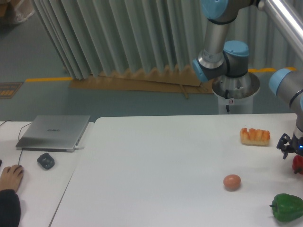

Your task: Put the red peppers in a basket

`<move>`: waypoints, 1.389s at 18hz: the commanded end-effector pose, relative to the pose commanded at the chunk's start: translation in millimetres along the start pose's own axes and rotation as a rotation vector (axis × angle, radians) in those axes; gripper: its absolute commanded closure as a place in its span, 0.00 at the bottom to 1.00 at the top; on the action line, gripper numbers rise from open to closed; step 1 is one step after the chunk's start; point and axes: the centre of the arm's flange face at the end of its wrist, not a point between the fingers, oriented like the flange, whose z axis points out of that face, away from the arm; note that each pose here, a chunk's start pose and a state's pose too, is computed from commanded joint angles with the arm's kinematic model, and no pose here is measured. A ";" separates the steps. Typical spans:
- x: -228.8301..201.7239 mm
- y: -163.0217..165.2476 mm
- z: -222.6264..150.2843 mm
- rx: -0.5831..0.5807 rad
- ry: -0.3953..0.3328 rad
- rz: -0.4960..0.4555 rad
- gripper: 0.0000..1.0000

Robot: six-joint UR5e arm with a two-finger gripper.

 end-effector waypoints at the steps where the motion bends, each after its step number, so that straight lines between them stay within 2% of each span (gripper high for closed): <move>1: 0.5 -0.6 0.0 -0.001 -0.001 0.000 0.00; 5: 3.8 0.9 3.2 -0.003 0.003 0.003 0.00; 10: 8.4 0.3 5.4 -0.009 0.007 0.051 0.00; 19: 10.6 3.9 -2.1 -0.005 -0.005 0.187 0.00; 25: 9.0 12.0 4.3 -0.007 0.009 0.178 0.00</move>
